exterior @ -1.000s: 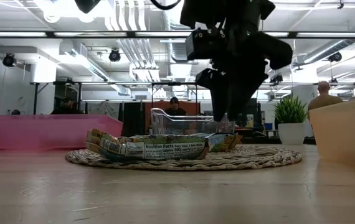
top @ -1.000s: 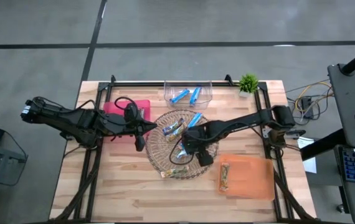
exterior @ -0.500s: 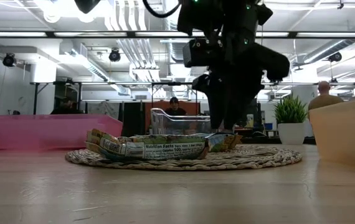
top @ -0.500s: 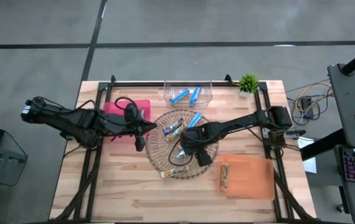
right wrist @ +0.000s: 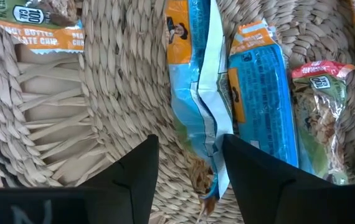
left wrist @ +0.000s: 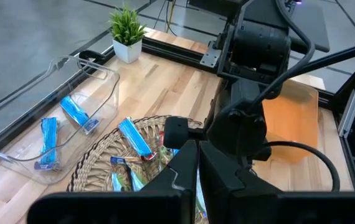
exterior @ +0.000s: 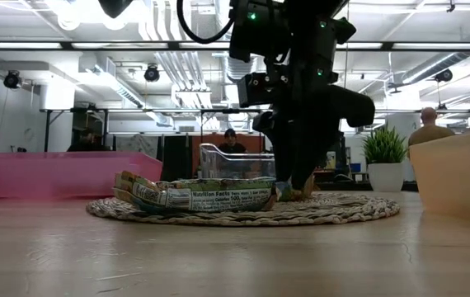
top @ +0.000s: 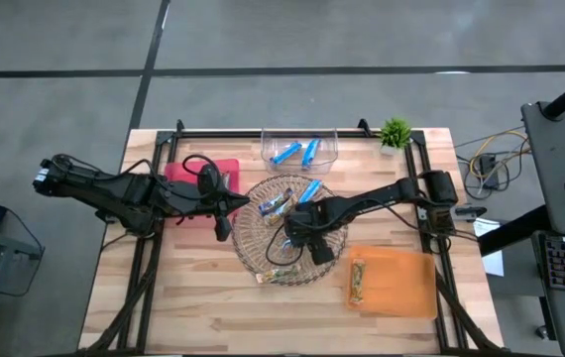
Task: Pick and place Granola Bars by type
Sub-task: Put the yellow granola bar into the orange bin
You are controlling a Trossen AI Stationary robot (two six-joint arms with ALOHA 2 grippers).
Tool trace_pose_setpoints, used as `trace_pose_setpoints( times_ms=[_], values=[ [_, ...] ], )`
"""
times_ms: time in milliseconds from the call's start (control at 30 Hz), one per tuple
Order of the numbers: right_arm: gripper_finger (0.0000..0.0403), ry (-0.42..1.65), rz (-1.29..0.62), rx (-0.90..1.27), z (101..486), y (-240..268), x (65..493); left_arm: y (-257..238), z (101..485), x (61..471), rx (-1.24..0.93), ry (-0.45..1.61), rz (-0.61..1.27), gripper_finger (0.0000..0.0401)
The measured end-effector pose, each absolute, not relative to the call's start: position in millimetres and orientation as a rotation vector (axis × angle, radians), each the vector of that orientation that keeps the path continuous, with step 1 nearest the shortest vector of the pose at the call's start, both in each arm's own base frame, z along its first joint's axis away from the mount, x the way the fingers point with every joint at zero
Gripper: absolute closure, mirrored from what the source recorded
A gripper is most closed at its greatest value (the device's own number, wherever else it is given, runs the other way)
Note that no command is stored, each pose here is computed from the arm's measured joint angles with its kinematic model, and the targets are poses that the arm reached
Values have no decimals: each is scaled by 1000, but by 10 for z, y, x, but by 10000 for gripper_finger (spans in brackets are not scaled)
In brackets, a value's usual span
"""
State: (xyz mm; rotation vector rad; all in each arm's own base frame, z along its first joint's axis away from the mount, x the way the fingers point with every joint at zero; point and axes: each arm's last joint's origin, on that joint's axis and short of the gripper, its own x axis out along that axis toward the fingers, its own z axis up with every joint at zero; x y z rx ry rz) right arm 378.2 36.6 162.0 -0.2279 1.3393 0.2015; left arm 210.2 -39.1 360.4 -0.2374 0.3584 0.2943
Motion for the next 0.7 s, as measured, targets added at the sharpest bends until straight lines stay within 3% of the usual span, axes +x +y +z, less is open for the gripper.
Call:
trace_pose_setpoints(
  times_ms=[700],
  values=[
    [242,1367,162,-264,1476,338,3821,-391,3604,2102,-242,358,295,401]
  ],
)
